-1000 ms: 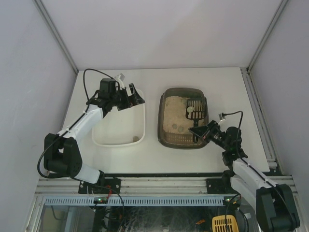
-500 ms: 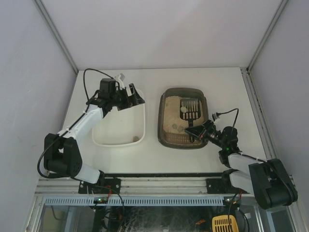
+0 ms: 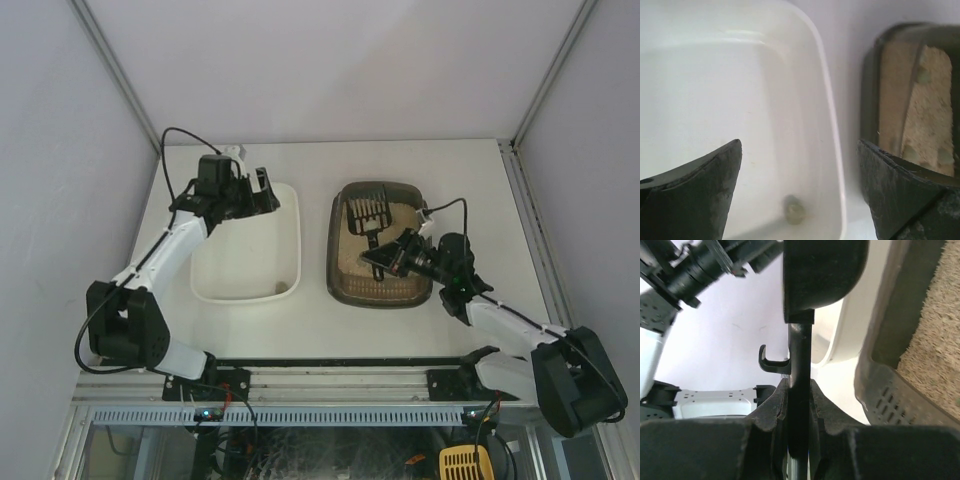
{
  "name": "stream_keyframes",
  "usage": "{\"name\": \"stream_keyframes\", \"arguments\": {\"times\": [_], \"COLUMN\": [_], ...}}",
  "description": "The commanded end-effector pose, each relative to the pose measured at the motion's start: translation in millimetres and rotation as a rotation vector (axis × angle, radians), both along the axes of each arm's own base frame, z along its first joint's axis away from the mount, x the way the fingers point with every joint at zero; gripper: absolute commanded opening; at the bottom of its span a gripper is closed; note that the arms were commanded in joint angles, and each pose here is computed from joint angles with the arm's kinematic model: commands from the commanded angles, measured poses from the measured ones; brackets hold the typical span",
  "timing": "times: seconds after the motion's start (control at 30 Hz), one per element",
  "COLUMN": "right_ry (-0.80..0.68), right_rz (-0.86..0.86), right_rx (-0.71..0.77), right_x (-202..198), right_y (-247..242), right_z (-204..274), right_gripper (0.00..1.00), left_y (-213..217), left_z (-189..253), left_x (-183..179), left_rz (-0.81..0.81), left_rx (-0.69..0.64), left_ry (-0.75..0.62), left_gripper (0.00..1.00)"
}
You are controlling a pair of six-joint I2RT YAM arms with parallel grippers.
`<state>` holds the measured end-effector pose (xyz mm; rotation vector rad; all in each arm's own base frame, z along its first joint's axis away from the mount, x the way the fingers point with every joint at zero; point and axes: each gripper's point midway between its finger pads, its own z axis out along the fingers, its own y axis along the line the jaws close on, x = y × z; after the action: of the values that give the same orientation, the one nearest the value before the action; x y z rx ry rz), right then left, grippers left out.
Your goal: Clean the litter box
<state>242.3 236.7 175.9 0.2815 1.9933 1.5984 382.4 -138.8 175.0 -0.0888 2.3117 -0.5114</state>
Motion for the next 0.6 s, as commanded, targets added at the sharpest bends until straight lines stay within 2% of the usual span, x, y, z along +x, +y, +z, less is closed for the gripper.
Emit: {"name": "stream_keyframes", "arguments": {"times": [0.0, 0.1, 0.3, 0.37, 0.4, 0.57], "right_ry": [-0.055, -0.066, -0.087, -0.087, -0.125, -0.236], "right_rz": [0.038, 0.058, 0.121, 0.166, 0.178, 0.25], "right_rx": [-0.206, -0.321, -0.69, -0.833, -0.88, -1.23], "right_x": [0.5, 3.2, 10.1, 9.2, 15.9, 13.1], "right_y": [19.0, 33.2, 71.9, 86.8, 100.8, 140.6], "right_z": [4.7, 6.4, 2.2, -8.5, 2.4, -12.9], "right_gripper": [0.0, 0.0, 0.0, 0.0, 0.0, 0.0], "left_y": [77.8, 123.8, 211.0, 229.9, 239.7, 245.5], "left_z": [94.4, 111.4, 124.5, 126.2, 125.3, 110.0], "left_x": [28.1, 27.8, 13.1, 6.6, 3.6, -1.8], "left_rz": [0.168, 0.295, 0.544, 0.594, 0.615, 0.591], "left_rx": [0.156, 0.13, 0.229, 0.231, 0.227, 0.206], "left_ry": [-0.246, -0.271, -0.293, -0.29, -0.283, -0.216], "left_gripper": [1.0, 1.0, 1.0, 1.0, 1.0, 1.0]}}
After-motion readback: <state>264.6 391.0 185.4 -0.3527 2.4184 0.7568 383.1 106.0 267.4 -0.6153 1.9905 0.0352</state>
